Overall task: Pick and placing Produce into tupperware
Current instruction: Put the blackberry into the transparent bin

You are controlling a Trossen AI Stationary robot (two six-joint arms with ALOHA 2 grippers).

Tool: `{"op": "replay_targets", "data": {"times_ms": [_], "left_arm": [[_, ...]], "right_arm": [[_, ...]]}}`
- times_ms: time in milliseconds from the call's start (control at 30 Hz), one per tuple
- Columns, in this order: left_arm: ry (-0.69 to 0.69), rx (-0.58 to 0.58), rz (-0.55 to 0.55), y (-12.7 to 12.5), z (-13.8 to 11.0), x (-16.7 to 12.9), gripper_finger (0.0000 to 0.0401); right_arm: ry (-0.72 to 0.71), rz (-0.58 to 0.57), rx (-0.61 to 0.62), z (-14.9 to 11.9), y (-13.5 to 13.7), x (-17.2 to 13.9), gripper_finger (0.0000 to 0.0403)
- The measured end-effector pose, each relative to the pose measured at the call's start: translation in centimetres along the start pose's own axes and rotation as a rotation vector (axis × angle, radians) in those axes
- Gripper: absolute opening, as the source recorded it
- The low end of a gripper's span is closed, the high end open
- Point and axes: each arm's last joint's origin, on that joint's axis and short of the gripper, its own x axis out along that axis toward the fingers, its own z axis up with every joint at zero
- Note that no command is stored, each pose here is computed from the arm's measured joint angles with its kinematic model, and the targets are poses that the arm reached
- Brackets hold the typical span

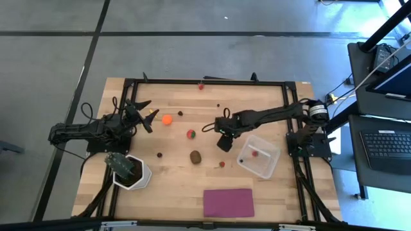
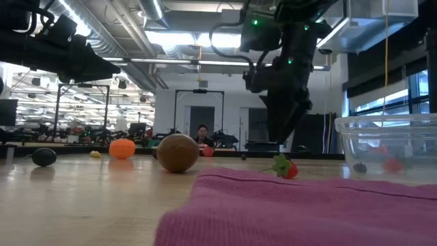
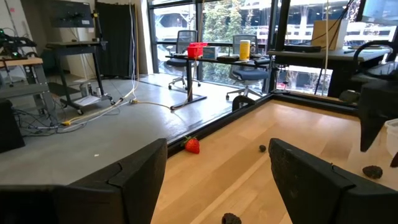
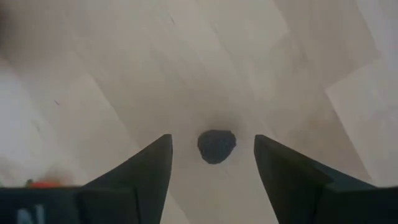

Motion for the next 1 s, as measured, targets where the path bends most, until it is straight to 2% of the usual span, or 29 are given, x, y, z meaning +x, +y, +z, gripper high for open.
{"op": "replay_targets", "data": {"times_ms": [567, 1000], "left_arm": [[0.0, 0.0, 0.0, 0.0, 0.0, 0.0, 0.0274], [0.0, -0.001, 0.0, 0.0, 0.0, 0.0, 0.0274]], "right_arm": [[-0.003, 0.002, 0.053, 0.16, 0.15, 0.67, 0.0228], [-0.004, 0.002, 0.05, 0.16, 0.15, 0.67, 0.0268]]}}
